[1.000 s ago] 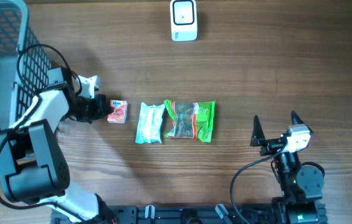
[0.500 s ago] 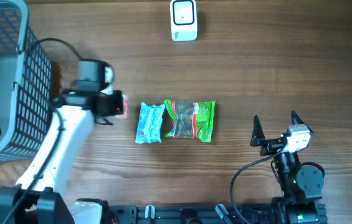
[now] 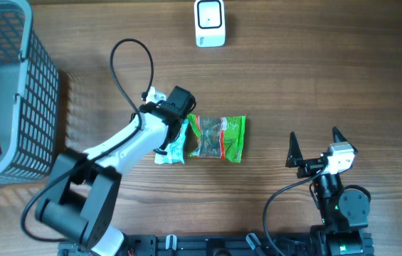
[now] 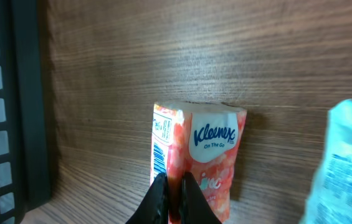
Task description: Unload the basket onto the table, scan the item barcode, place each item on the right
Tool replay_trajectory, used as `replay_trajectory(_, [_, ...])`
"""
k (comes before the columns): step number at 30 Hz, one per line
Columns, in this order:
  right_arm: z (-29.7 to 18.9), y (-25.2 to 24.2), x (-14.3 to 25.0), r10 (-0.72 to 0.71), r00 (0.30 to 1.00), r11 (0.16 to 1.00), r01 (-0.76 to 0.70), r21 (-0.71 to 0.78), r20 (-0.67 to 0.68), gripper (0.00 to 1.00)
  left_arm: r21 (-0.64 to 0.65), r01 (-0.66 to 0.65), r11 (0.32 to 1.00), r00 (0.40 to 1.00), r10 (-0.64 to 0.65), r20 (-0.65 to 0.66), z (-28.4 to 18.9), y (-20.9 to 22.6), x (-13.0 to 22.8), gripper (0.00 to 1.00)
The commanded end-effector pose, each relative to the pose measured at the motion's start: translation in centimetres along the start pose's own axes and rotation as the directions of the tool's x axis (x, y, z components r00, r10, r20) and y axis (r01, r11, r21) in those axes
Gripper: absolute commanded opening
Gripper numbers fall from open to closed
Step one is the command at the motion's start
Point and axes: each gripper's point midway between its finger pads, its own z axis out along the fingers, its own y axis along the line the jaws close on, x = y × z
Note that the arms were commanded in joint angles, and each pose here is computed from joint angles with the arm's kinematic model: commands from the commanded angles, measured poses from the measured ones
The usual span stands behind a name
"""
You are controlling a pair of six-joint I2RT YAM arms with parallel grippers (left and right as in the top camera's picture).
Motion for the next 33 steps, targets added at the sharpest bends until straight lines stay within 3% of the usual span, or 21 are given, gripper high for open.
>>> replay_trajectory(1, [0.0,0.2,-0.1,0.002,1.000,1.000,-0.002,-0.010,0.003,1.00,-0.011,0.014,1.000,1.000,-0.014,0.008,0.4,-0.7,-0.3,0.04])
replay_trajectory(4, [0.0,0.2,-0.1,0.002,1.000,1.000,-0.002,-0.011,0.003,1.00,0.045,0.024,0.999,1.000,-0.024,-0.002,0.4,-1.7,-0.3,0.05])
replay_trajectory(10, [0.0,0.2,-0.1,0.002,1.000,1.000,-0.002,-0.010,0.003,0.99,0.045,0.025,0.999,1.000,-0.025,-0.001,0.4,-1.7,-0.3,0.29])
replay_trajectory(14, [0.0,0.2,-0.1,0.002,1.000,1.000,-0.002,-0.010,0.003,1.00,0.049,0.026,0.998,1.000,-0.026,0.000,0.3,-1.7,-0.3,0.36])
replay_trajectory(25, [0.0,0.2,-0.1,0.002,1.000,1.000,-0.002,-0.010,0.003,1.00,0.165,0.069,0.984,0.997,-0.073,0.018,-1.6,-2.2,-1.0,0.34])
replay_trajectory(33, [0.0,0.2,-0.1,0.002,1.000,1.000,-0.002,-0.010,0.003,1.00,0.188,0.075,0.979,0.996,-0.081,0.022,-2.1,-2.3,-1.2,0.42])
